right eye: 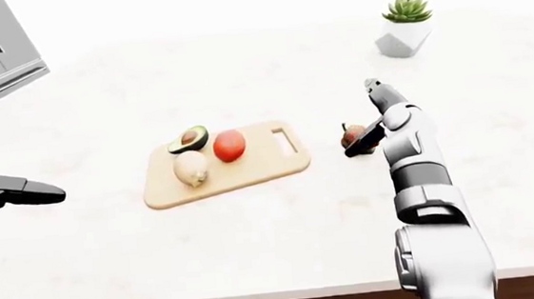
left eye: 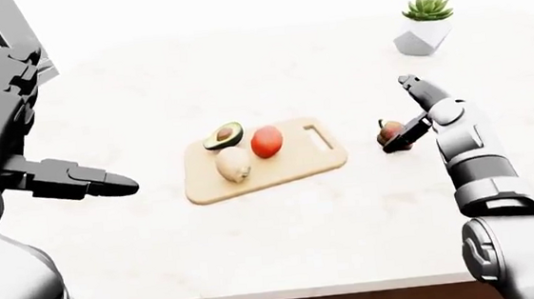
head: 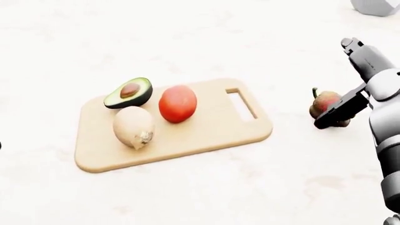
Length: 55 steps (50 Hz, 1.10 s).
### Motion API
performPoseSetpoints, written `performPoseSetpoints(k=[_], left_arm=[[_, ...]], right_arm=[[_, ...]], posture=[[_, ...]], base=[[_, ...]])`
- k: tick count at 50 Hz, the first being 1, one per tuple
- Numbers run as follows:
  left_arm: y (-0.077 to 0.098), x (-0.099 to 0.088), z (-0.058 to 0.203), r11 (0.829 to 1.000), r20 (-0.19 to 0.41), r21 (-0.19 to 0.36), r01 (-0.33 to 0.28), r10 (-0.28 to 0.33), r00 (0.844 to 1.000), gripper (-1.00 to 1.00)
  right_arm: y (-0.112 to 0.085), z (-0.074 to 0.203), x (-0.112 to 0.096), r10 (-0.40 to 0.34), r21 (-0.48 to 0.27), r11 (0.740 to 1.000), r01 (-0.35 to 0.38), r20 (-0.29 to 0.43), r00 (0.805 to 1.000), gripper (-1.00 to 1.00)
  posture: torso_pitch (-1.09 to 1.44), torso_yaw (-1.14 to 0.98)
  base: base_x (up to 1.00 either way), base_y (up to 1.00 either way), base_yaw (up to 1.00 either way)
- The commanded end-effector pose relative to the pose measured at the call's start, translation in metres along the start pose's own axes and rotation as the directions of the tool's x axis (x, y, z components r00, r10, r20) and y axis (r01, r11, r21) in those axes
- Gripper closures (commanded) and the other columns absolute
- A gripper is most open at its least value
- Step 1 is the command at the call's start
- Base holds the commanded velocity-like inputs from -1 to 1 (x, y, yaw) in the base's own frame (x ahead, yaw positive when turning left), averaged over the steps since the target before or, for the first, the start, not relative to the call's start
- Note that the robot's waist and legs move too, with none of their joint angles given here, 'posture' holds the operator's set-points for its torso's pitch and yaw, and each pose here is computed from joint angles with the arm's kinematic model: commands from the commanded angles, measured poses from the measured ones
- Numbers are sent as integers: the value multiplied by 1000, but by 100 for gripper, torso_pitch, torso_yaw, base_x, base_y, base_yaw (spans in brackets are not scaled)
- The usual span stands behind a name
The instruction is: Place the avocado, onion, tomato and bell pepper on the cutting board.
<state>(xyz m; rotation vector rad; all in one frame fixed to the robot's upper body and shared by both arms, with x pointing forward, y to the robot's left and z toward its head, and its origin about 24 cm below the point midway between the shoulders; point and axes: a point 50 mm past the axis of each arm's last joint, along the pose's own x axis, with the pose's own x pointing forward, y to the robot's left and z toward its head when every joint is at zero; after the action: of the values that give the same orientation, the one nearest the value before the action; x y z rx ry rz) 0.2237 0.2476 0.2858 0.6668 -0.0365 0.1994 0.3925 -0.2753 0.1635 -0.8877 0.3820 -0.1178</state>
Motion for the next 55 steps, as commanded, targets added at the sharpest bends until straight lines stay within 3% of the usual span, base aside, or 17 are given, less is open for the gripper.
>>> performPoseSetpoints(k=[1,19,28,36,45,55], left_arm=[[8,-4,7,999,39,19,-50,49,998,-100],[11,-9,4,998,35,18,-60,59,998,-100],[10,-8,3,998,32,20,-59,58,998,-100],[10,-9,3,998,32,20,-59,58,998,-100],[11,-7,7,998,37,22,-58,57,998,-100],[10,-6,7,998,34,23,-55,54,998,-100]], right_arm=[[-18,18,-4,-74,-2,997,75,70,995,-79],[-6,9,-1,-45,0,999,45,50,998,-55],[-3,7,-2,-27,9,1000,27,52,998,23],[-5,9,-4,-26,14,1000,25,58,998,65],[-20,31,-10,-46,13,999,45,108,993,76],[-20,82,-32,-12,-19,1000,17,252,968,76]], posture=[[-21,0],[-21,0],[-21,0],[-21,0],[-21,0],[-21,0]], base=[[0,0,0],[0,0,0],[0,0,0],[0,0,0],[0,0,0],[0,0,0]])
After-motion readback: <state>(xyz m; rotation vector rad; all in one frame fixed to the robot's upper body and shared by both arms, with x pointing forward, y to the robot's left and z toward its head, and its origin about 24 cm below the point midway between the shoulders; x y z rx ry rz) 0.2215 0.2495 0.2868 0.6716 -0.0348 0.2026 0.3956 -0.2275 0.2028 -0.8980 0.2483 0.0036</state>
